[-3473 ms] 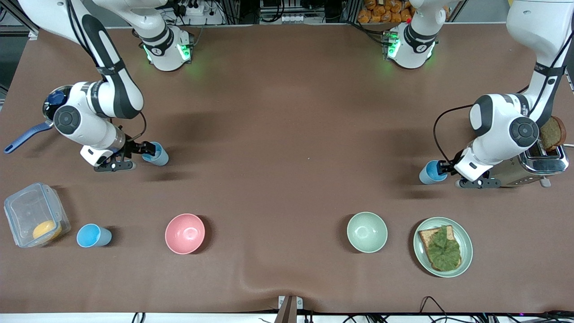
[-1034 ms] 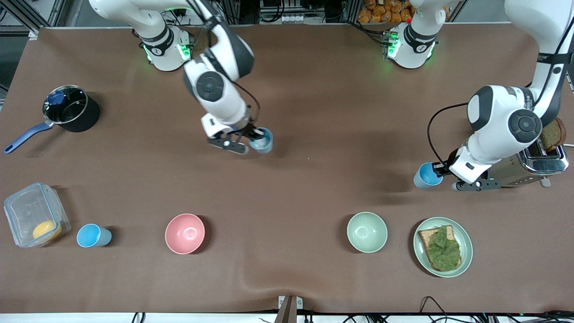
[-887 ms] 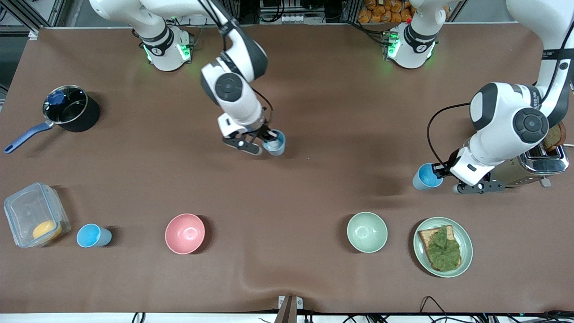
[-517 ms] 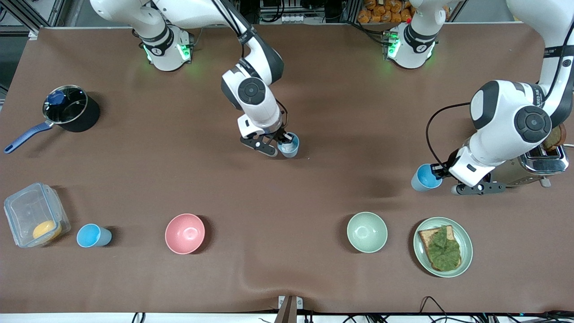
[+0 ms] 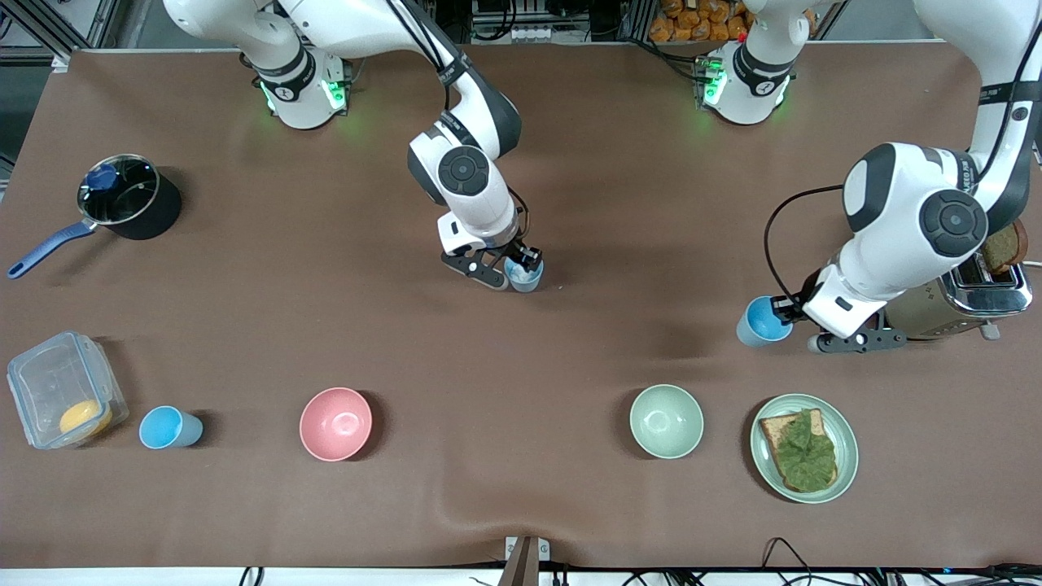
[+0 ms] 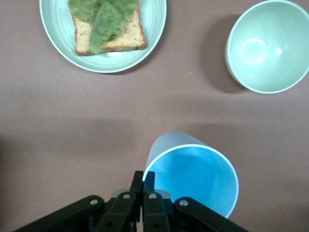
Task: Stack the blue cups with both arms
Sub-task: 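Set the cup down, open the right gripper while the left gripper brings its cup, then lower the left gripper's cup into the placed cup while the right gripper withdraws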
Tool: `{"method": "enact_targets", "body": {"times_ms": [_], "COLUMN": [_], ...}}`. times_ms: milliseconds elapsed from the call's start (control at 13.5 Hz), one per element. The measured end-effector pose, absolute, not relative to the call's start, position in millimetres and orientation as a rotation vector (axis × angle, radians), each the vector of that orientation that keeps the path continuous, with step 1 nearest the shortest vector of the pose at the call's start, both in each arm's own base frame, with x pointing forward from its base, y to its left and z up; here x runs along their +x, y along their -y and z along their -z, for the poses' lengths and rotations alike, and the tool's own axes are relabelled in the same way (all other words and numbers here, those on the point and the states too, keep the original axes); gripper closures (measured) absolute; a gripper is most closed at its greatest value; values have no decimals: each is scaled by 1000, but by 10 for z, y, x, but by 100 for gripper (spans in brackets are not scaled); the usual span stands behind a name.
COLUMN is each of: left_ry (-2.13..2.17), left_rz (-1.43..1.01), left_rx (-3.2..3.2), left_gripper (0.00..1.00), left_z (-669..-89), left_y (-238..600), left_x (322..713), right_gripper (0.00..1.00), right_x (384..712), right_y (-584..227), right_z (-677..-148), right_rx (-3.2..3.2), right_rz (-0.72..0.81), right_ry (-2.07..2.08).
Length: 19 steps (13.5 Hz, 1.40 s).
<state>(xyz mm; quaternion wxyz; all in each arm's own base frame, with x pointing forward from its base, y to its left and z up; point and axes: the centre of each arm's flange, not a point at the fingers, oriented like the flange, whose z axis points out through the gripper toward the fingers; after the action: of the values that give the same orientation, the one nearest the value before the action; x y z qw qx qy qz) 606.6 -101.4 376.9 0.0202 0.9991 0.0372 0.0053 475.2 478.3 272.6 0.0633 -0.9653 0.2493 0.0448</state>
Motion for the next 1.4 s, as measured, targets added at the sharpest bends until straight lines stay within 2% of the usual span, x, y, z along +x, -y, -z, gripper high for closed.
{"method": "enact_targets", "body": {"times_ms": [74,222,443,517,813,1034,1404], "left_ry": [-129,-157,-189,-191,-219,-251,-333], "left_rz": [-17,-16,-1,10,59,87,111], "left_rx": [3092,3077,3055,3051,3046,3034,2963], "left_gripper": [97,97,97,97,97,97,97], "left_z": [-3788,-3826,-3871,-3868,-3804,-3778,-3523], "left_y": [1137,1445,1963,2173,3233,3883,4428], "left_x": [6046,5979,5821,5744,5249,4886,4656], "right_gripper": [12,8,6,1,0,0,0], "right_x": [4824,5048,5458,5583,5993,5989,5690], "right_y": [-4757,-4609,-4013,-3744,-2401,-1647,-729], "right_z": [-2826,-3148,-3697,-3865,-4490,-4868,-5143], "right_rx": [-2934,-2970,-2999,-3004,-2994,-2991,-2984], "right_rz": [-164,-226,-270,-276,-286,-237,-213], "right_ry": [-765,-757,-607,-537,-280,-202,-47]}}
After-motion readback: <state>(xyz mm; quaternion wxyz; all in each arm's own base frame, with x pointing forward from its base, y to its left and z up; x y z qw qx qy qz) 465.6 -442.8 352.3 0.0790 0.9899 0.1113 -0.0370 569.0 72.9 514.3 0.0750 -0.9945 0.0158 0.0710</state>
